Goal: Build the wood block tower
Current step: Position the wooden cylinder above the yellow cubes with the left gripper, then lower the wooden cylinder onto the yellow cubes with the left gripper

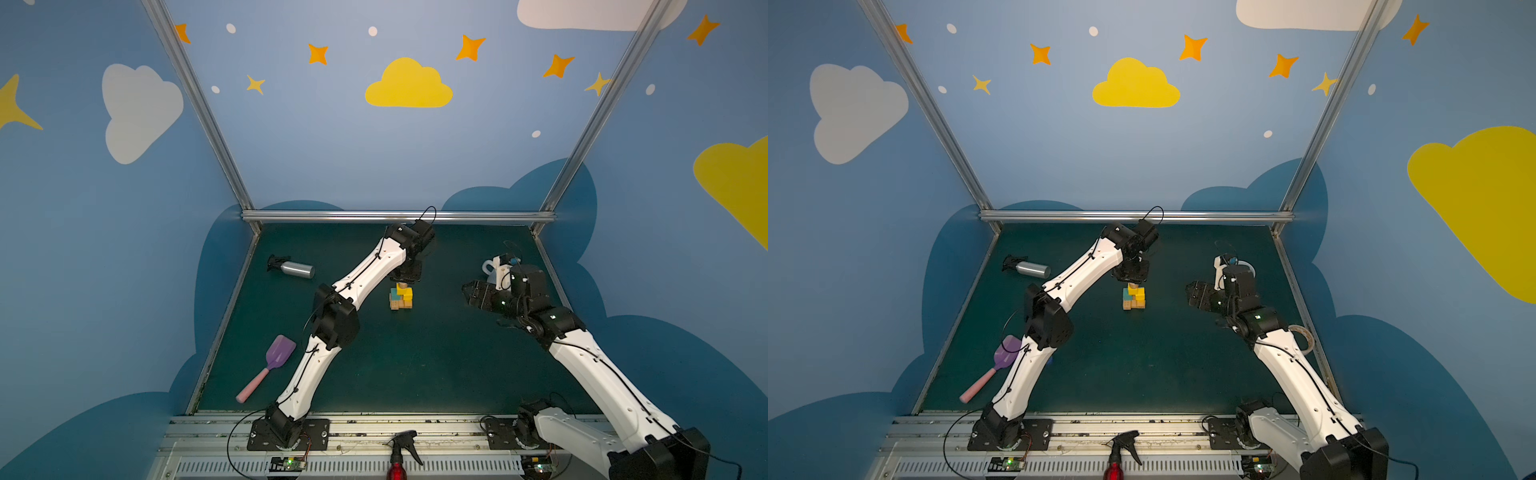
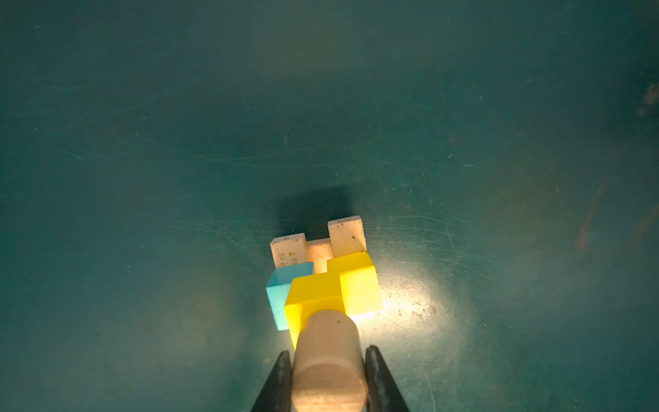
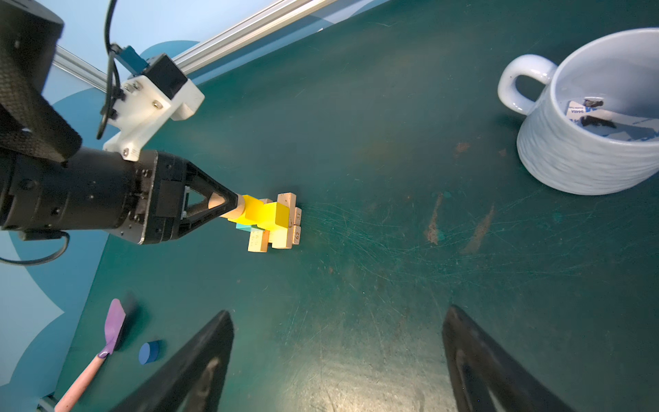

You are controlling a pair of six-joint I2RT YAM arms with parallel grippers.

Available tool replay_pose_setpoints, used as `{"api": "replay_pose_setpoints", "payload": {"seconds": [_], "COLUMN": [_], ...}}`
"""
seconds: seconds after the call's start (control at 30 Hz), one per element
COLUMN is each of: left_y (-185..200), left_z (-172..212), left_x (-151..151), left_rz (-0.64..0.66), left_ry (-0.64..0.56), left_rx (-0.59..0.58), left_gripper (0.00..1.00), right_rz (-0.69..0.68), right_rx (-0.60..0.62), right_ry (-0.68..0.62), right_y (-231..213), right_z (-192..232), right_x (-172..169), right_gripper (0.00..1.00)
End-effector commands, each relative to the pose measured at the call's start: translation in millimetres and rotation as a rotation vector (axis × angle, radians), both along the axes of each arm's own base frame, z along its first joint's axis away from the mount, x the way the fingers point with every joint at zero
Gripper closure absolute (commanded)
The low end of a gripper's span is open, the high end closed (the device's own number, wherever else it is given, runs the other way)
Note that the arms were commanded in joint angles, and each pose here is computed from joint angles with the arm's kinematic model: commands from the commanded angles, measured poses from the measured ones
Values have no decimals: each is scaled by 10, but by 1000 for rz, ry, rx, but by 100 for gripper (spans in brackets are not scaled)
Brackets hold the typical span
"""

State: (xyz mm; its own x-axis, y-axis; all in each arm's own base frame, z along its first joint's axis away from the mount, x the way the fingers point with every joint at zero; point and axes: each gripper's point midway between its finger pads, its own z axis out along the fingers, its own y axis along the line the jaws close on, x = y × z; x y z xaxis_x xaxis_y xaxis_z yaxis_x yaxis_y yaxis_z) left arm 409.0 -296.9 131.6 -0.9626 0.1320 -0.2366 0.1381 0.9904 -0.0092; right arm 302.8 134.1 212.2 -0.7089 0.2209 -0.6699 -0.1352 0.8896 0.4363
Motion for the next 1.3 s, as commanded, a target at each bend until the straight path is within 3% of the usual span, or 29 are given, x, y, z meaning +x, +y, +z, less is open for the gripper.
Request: {"api": "replay_pose_setpoints", "payload": {"seconds": [0.0,1.27], "left_y": [58,95], "left_z": [23,-41], "left_x": [-21,38], "left_rz": [-2,17], "left_ry": [1,17], "left_rx": [30,39], "left_gripper": [94,87], "right_rz": [1,19], "right_rx": [13,34], "right_ry": [-6,12], "right_y": [-3,55], "right_z": [11,-26], "right_x": [-20,22], "right_gripper": [10,10]}}
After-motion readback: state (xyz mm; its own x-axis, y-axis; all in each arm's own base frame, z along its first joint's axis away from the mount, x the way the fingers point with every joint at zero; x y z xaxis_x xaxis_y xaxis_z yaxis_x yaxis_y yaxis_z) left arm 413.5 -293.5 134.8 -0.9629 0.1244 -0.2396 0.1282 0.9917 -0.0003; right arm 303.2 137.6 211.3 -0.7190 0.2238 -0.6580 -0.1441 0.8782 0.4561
